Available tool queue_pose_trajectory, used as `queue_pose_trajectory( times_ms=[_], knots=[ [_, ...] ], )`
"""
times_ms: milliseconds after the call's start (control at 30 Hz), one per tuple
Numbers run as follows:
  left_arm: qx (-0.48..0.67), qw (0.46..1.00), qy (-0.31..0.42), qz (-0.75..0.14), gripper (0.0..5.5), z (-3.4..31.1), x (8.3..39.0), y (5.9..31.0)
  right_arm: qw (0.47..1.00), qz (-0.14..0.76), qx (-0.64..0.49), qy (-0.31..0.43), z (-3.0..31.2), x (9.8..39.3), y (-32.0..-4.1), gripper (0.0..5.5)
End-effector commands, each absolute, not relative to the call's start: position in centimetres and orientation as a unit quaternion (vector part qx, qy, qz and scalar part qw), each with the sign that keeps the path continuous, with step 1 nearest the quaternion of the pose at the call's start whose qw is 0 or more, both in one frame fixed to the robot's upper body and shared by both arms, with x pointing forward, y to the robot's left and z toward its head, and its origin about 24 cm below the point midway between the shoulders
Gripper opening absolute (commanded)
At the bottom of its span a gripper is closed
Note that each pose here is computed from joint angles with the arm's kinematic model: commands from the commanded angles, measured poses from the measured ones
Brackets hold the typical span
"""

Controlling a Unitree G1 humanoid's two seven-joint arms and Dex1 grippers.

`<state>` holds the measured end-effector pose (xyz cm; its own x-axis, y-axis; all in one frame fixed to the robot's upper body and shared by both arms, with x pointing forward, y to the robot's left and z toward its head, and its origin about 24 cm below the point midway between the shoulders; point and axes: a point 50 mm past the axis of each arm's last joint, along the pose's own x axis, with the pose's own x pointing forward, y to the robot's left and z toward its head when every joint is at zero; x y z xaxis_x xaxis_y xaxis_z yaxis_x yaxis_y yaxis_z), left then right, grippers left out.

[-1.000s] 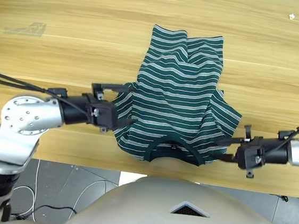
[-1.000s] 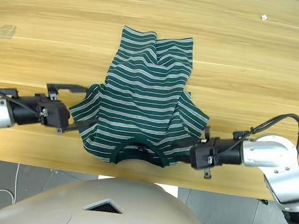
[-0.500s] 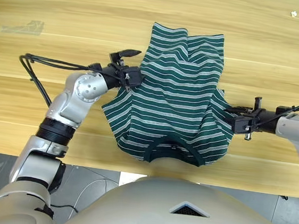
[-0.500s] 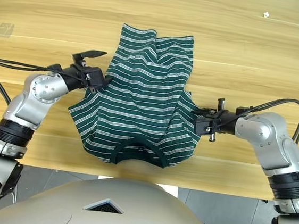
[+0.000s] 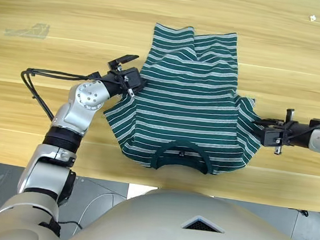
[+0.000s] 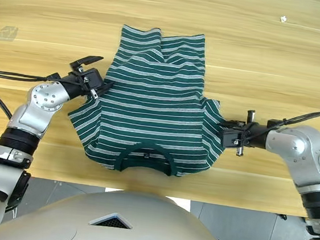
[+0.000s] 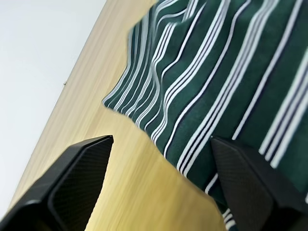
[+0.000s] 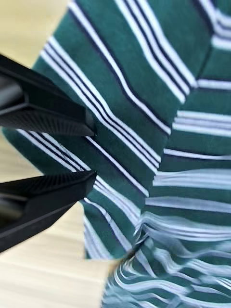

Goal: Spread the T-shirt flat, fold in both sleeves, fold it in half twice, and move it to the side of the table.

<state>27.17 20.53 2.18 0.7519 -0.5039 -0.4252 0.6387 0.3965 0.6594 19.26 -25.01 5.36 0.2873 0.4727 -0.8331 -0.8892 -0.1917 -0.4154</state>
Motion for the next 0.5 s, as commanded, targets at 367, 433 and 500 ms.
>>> queue_pose_trajectory(
  times_ms=[367, 433, 500],
  knots=[
    [0.462, 0.809, 0.019, -0.364, 3.76, 3.9, 24.8, 19.1, 0.563, 0.601, -0.523, 0.219, 5.2, 17.2, -24.0, 1.33],
    [0.471, 0.817, 0.017, -0.333, 3.76, 5.2, 25.1, 20.7, 0.571, 0.587, -0.526, 0.230, 5.6, 17.6, -24.9, 1.33],
    [0.480, 0.825, 0.016, -0.299, 3.76, 6.5, 25.4, 22.4, 0.578, 0.582, -0.522, 0.236, 5.7, 17.6, -25.3, 1.33]
  ],
)
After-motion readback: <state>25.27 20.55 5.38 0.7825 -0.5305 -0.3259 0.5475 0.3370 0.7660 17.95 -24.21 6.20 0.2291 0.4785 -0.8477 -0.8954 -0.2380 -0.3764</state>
